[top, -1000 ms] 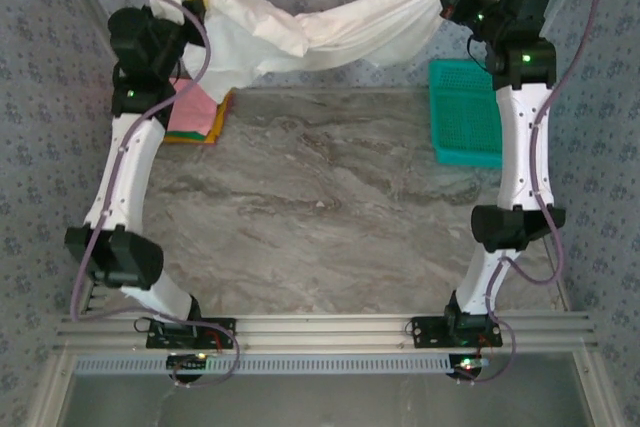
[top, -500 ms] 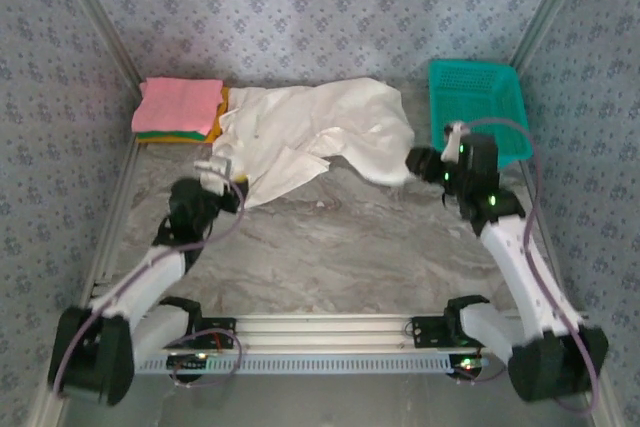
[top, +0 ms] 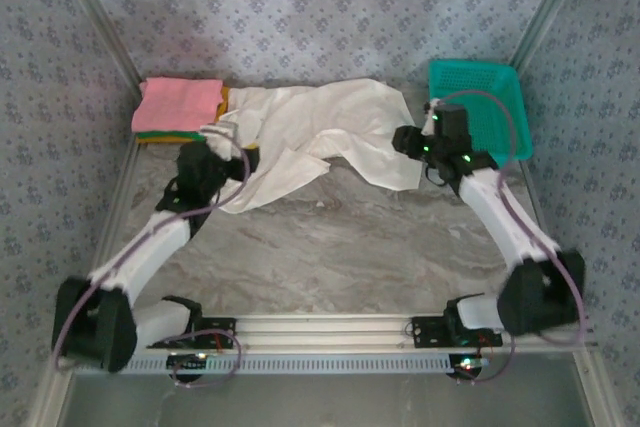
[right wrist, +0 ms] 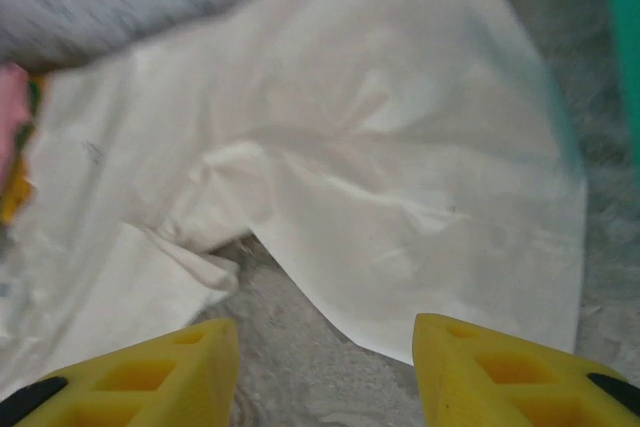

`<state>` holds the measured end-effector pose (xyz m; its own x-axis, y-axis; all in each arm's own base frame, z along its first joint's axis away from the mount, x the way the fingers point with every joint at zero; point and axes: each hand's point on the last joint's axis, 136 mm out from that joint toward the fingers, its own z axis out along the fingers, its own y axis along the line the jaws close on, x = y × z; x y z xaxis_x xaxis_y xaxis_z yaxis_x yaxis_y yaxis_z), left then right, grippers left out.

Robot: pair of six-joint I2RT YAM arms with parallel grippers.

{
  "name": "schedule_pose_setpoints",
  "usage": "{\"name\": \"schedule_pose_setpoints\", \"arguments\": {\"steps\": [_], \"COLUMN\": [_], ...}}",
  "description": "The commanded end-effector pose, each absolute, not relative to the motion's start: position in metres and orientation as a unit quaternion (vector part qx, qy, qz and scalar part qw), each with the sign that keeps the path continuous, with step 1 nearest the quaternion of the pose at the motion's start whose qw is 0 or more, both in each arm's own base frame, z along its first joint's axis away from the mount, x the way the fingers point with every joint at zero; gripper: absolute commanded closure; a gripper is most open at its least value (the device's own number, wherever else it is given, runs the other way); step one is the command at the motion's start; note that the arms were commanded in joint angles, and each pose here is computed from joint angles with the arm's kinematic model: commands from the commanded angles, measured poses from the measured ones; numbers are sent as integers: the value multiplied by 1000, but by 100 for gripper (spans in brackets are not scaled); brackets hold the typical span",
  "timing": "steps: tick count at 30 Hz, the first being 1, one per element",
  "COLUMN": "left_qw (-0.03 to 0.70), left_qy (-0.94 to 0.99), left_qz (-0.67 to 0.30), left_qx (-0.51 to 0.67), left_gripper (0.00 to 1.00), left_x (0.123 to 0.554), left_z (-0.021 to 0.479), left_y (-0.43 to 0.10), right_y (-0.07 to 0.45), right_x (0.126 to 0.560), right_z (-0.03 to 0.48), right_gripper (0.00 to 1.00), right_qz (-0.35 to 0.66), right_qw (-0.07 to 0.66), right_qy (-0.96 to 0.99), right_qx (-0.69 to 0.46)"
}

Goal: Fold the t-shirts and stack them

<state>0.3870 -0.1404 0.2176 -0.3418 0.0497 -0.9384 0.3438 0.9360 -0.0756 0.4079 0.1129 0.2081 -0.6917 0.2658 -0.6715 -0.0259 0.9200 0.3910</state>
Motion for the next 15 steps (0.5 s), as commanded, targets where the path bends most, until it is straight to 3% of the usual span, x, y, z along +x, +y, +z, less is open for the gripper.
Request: {"name": "schedule_pose_setpoints", "arguments": {"steps": [1,10,15], "left_qw": [508,404,381], "left_qy": [831,887,899], "left_qz": [-161,-162,-165], "left_qx": [162,154,138], "left_gripper": [28,22,31], "left_x": [394,397,401], "left_z": [184,86,67], "left_y": [-178,-192,-190], "right_y": [115,93,85], "right_x": [418,381,377], "right_z": [183,87,47], "right_gripper": [46,40,38], "right_qz": [164,128,123], "right_qw": [333,209,167], "right_qy": [924,958,964], "right_qx": [89,151,168]}}
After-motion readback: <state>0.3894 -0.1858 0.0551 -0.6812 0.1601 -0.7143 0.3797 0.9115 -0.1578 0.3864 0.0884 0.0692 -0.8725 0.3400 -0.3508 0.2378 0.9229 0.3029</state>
